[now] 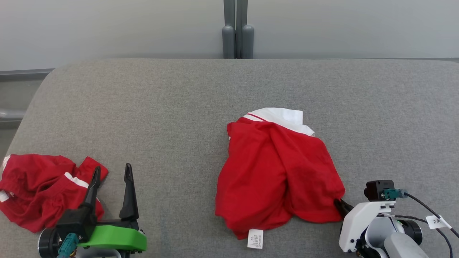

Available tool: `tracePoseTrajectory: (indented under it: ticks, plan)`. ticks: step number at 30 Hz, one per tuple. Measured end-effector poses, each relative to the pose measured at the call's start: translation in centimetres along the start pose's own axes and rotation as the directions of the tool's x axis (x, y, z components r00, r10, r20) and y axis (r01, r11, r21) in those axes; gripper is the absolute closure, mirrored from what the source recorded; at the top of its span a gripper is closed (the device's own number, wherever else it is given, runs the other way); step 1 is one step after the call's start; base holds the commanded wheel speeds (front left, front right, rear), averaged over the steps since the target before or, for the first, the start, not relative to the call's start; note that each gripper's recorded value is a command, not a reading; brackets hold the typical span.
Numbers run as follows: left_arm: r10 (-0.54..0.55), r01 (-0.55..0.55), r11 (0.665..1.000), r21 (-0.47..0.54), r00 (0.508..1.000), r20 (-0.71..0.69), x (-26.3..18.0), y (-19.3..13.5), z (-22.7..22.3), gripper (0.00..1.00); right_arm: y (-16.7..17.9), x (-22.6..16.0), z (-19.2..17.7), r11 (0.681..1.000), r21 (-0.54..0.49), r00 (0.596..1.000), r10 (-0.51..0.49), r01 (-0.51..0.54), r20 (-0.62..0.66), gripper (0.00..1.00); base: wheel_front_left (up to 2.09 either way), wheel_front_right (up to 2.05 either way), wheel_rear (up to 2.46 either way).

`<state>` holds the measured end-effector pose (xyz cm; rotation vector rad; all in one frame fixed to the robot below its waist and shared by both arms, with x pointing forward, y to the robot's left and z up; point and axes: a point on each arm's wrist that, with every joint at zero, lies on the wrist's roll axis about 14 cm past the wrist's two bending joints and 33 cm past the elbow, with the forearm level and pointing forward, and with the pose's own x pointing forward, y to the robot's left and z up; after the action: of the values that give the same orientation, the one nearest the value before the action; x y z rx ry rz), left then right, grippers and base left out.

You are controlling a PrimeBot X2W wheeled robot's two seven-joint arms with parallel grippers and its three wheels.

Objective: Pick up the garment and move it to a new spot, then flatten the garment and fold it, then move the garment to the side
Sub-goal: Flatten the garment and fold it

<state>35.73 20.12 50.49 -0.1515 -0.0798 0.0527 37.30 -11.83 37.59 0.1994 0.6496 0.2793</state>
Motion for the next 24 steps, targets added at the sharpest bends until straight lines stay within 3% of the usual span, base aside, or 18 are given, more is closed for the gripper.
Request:
tracePoseTrajectory:
  ticks: [5,16,19,24]
  plan:
    - [-0.013,0.013,1.0,-0.006,1.0,-0.006,0.2,-0.5,-0.3,0.0,-0.5,0.0,3.9,0.999,-0.053,0.993,0.004,0.003,0.12,1.0,0.0,0.0,0.0]
    - [-0.044,0.044,0.999,-0.002,0.999,0.003,3.3,-1.3,-0.3,0.0,-2.9,2.4,23.2,0.955,-0.282,0.908,0.038,0.09,0.418,1.0,0.0,0.0,0.0]
    - [-0.04,0.04,0.999,-0.003,0.999,-0.013,4.2,-1.2,-1.1,0.0,-4.0,4.4,26.4,0.95,-0.292,0.902,0.024,0.115,0.431,1.0,0.0,0.0,0.0]
    - [-0.023,0.023,1.0,0.005,0.999,-0.049,5.2,-0.6,-2.5,0.0,-5.5,8.8,28.3,0.951,-0.277,0.907,-0.006,0.135,0.421,1.0,0.0,0.0,0.0]
